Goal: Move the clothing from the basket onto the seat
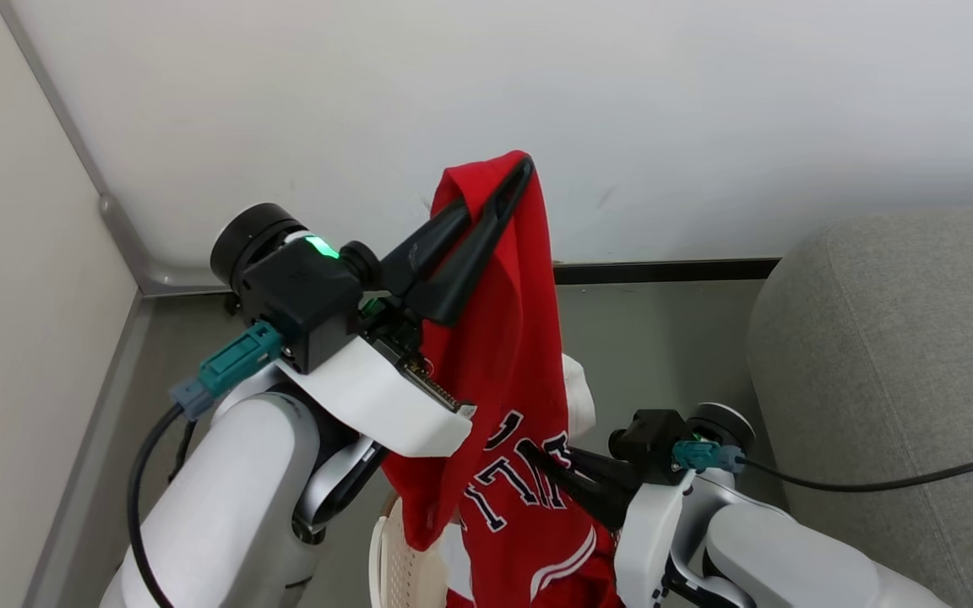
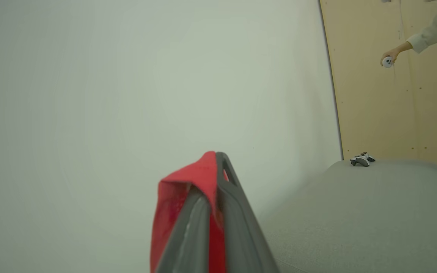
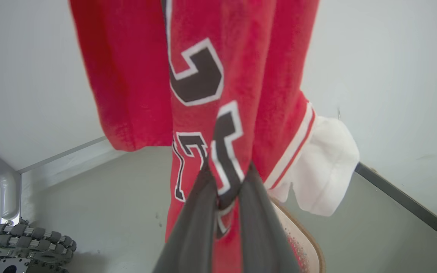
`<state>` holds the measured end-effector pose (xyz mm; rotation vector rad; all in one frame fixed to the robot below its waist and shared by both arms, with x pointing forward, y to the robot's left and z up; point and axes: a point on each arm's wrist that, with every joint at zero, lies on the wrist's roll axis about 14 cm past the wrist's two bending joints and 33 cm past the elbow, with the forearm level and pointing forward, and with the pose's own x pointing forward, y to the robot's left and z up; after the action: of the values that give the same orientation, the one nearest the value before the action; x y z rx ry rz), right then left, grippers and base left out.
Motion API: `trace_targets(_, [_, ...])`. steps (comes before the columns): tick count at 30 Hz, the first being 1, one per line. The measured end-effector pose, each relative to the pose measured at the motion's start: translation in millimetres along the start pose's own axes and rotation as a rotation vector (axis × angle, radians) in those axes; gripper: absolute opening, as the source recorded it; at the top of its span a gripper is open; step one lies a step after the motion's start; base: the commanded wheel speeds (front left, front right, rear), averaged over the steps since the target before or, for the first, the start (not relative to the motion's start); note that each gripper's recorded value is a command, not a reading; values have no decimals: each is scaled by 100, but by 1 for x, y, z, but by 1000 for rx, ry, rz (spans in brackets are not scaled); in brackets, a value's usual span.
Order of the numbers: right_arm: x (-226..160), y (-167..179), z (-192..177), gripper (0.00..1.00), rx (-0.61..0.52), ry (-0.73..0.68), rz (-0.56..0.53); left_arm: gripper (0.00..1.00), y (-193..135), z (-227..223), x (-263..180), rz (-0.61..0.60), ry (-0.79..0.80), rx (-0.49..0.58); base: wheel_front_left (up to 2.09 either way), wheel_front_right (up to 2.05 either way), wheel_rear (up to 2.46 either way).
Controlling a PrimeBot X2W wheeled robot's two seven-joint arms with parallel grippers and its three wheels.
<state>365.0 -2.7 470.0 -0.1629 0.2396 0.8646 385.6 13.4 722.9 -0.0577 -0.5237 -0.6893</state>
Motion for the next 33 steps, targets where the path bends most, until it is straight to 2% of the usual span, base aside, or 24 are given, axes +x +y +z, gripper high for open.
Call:
trace_targets(1, [1,0,2,0,-3,-7,3,0,1,0,0,3,-1,-6,0,0,0])
trace_targets(8, [3,-3,11,0,16,-57,-5,0,20,-11,-4,47,33,-18,0,0,0])
trace_targets(15, [-7,-16,10,0,48,-81,-45,0,38,-46,-20,112,132,-56,0,0,0])
trace_targets(19, [-22,-41,11,0,135,-125,-136,0,41,-75,-33,138,213,-78,0,0,0])
trace_targets(27, [-53,-86,16,0,193,-185,-285,0,32,-100,-39,133,264,-118,0,0,0])
trace_targets(29, [-59,-92,19,0,205,-205,-306,8,29,-104,-38,130,267,-126,0,0,0])
trace_targets(30, [-62,-94,18,0,213,-210,-318,25,28,-105,-38,126,269,-129,0,0,0])
trace_targets(32, [-68,-98,16,0,220,-212,-339,47,24,-107,-35,120,266,-139,0,0,0])
trace_targets(33, [-71,-101,16,0,223,-215,-350,68,22,-107,-34,115,263,-144,0,0,0])
